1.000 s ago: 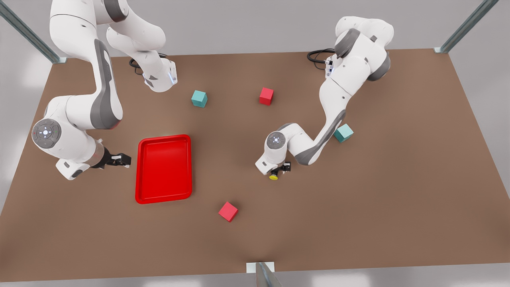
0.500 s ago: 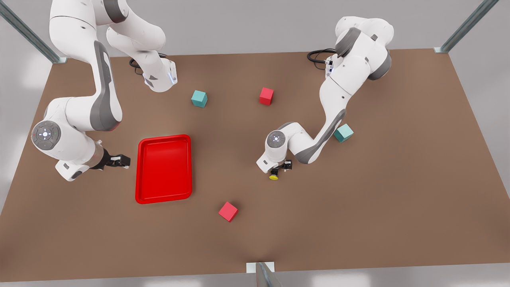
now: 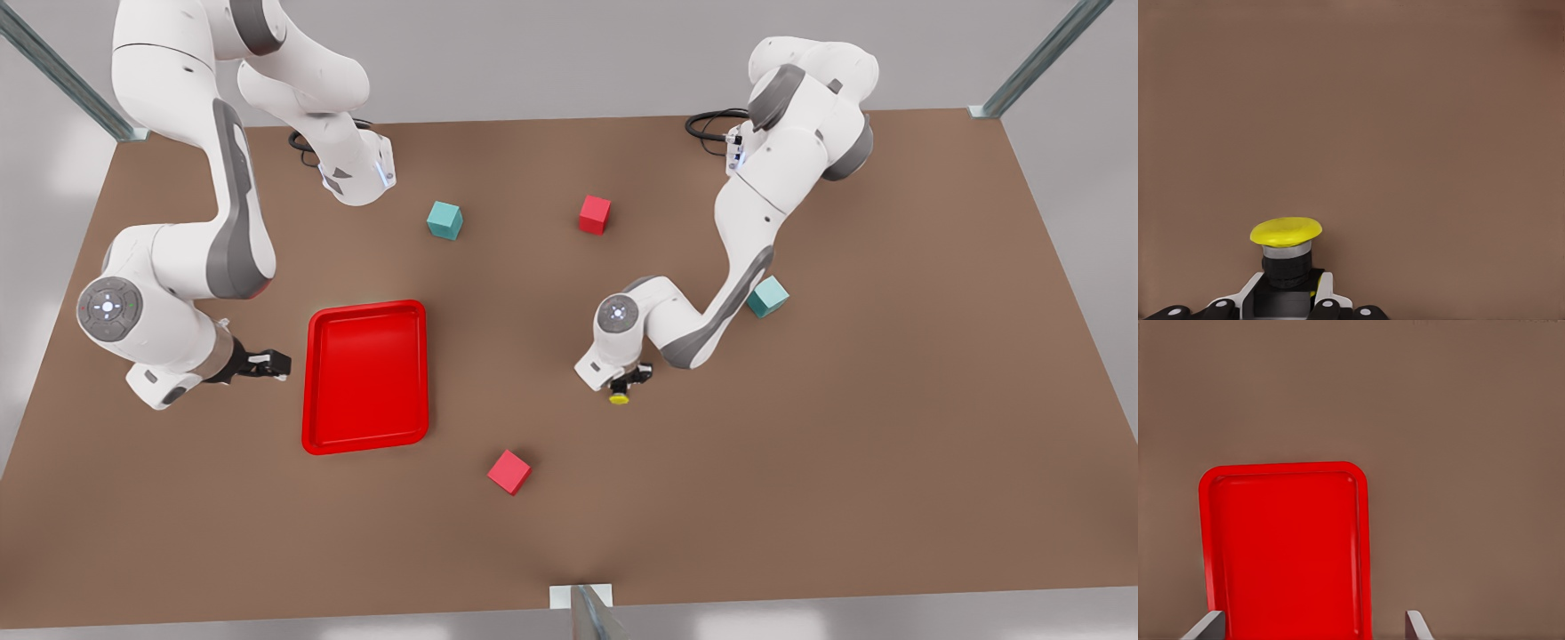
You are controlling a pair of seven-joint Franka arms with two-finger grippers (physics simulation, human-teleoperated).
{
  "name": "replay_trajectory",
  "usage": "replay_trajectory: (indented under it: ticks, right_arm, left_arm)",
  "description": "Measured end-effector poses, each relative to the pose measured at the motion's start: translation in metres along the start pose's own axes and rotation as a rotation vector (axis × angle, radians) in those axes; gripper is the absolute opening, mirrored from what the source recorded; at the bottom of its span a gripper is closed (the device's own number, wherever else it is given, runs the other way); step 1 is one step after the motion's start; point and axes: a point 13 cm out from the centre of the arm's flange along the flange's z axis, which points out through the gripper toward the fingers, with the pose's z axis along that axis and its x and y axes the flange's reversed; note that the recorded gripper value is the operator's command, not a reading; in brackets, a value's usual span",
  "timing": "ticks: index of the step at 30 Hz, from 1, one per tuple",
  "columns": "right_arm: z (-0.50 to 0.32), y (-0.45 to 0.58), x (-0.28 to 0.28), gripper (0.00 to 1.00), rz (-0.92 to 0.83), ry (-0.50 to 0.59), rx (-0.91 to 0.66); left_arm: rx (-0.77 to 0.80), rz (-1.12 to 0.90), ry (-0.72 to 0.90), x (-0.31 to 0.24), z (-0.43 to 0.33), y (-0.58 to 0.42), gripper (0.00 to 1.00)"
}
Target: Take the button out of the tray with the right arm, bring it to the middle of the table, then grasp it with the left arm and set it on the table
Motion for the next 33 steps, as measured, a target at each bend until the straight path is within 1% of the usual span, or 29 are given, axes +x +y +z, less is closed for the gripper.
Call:
replay_trajectory:
  ticks: [5,9,12,15,18,21,23,26,31,33]
  right_arm:
    - [0.001,-0.003,0.000,1.00,0.003,0.001,0.000]
    - [0.001,-0.002,0.000,1.00,0.002,0.002,0.000]
    - [0.001,-0.001,0.000,1.00,0.000,0.002,0.000]
    - [0.001,0.000,0.000,1.00,-0.003,0.002,0.000]
    - [0.001,0.001,0.000,1.00,-0.005,0.002,0.001]
    - [0.001,0.000,0.000,1.00,-0.005,0.002,0.002]
    - [0.006,-0.003,-0.001,1.00,-0.001,0.009,0.001]
    - [0.008,-0.004,-0.001,1.00,0.000,0.012,0.000]
    - [0.008,-0.002,-0.001,1.00,-0.005,0.011,0.001]
    - [0.007,-0.001,-0.001,1.00,-0.007,0.012,0.001]
  left_arm:
    - [-0.018,-0.081,-0.007,-0.046,-0.052,0.038,0.45]
    - [0.006,-0.266,0.014,-0.092,-0.099,0.120,0.45]
    - [0.042,-0.366,0.023,-0.103,-0.123,0.126,0.45]
    - [0.033,-0.415,0.021,-0.102,-0.128,0.119,0.45]
    - [-0.085,-0.417,-0.083,-0.105,-0.125,0.113,0.45]
    - [-0.348,-0.448,-0.269,-0.112,-0.110,0.132,0.45]
    - [-0.457,-0.495,-0.370,-0.116,-0.114,0.145,0.45]
    - [-0.553,-0.574,-0.463,-0.119,-0.111,0.163,0.45]
    - [-0.622,-0.709,-0.521,-0.108,-0.041,0.174,0.46]
    - [-0.644,-0.777,-0.557,-0.106,-0.027,0.184,0.47]
